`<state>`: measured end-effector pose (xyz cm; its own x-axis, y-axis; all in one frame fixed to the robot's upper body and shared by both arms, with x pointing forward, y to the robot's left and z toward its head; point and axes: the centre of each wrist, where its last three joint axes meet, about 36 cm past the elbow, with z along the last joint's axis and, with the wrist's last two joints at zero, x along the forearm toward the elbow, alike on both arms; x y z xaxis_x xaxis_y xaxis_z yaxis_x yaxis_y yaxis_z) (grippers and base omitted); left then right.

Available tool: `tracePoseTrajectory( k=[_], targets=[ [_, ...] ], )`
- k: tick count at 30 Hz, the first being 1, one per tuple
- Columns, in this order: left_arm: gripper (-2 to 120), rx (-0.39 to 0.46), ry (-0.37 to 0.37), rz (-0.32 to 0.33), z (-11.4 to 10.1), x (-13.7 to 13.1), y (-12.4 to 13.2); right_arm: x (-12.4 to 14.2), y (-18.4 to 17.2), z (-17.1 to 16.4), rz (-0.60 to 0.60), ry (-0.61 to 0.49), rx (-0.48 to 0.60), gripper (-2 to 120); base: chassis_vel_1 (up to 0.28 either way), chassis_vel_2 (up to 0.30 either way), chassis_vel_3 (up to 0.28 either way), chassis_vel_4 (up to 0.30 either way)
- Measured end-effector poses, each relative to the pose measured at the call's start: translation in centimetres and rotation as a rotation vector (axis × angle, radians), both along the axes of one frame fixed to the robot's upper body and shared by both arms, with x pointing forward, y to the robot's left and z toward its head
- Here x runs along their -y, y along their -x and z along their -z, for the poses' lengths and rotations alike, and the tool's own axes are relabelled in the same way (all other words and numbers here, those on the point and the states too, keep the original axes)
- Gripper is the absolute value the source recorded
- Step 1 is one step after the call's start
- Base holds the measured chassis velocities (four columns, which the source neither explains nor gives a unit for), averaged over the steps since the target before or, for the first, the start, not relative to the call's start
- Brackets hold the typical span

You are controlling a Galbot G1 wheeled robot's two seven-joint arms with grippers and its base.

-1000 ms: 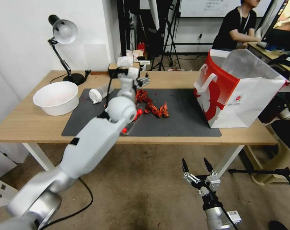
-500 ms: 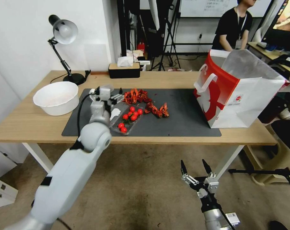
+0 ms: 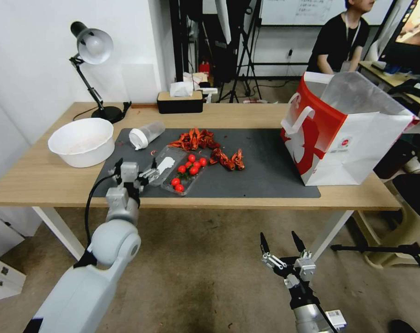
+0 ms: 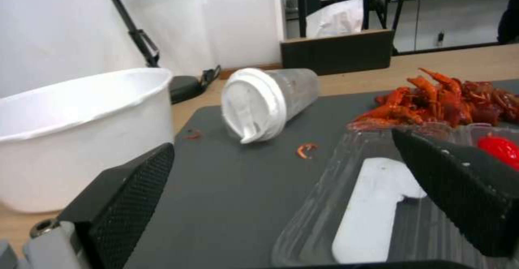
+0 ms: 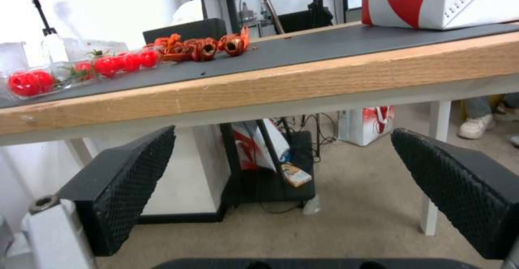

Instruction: Pick up the trash from the table and place it into the takeout bag.

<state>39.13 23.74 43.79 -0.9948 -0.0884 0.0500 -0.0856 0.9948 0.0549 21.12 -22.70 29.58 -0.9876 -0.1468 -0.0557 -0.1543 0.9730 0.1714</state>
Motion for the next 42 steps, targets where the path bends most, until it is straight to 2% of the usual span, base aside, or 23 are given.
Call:
tracePoseTrajectory(
  k=[5,6,18,23,29,35,38,39,41,42],
  targets=[
    [100,0.009,0.003,-0.023,-0.2,-0.6,2.0,0.0,-0.1,-0.2,-0.006,0.001,0.006,100,0.0,0.0,0.0,0.0],
    [100,0.002,0.014,-0.04,-0.1,-0.7,3.1,0.2,-0.2,-0.3,-0.015,0.004,0.013,100,0.0,0.0,0.0,0.0],
    [100,-0.029,0.019,-0.084,0.6,-1.3,4.5,1.1,-1.2,-1.2,-0.02,0.016,0.064,100,0.0,0.0,0.0,0.0],
    [100,-0.026,0.024,-0.073,0.8,-1.6,4.7,1.2,-1.3,-1.2,-0.021,0.017,0.067,100,0.0,0.0,0.0,0.0],
    [100,0.019,0.069,-0.01,0.9,-1.7,3.7,1.3,-1.2,-1.0,-0.017,0.014,0.064,100,0.0,0.0,0.0,0.0],
    [100,0.031,0.078,0.005,0.1,-1.9,2.6,1.4,-1.1,-0.8,-0.015,0.011,0.061,100,0.0,0.0,0.0,0.0],
    [100,0.069,0.128,0.096,0.1,-2.2,1.6,1.4,-0.9,-0.5,-0.019,0.011,0.056,100,0.0,0.0,0.0,0.0],
    [100,0.069,0.128,0.096,0.1,-2.2,1.6,1.4,-0.9,-0.5,-0.019,0.011,0.056,100,0.0,0.0,0.0,0.0],
    [100,0.113,0.131,0.167,0.5,-2.4,0.2,1.4,-0.8,-0.4,-0.023,0.01,0.052,100,0.0,0.0,0.0,0.0],
    [100,0.122,0.131,0.183,0.5,-2.4,-0.4,1.4,-0.8,-0.4,-0.024,0.01,0.052,100,0.0,0.0,0.0,0.0]
  ],
)
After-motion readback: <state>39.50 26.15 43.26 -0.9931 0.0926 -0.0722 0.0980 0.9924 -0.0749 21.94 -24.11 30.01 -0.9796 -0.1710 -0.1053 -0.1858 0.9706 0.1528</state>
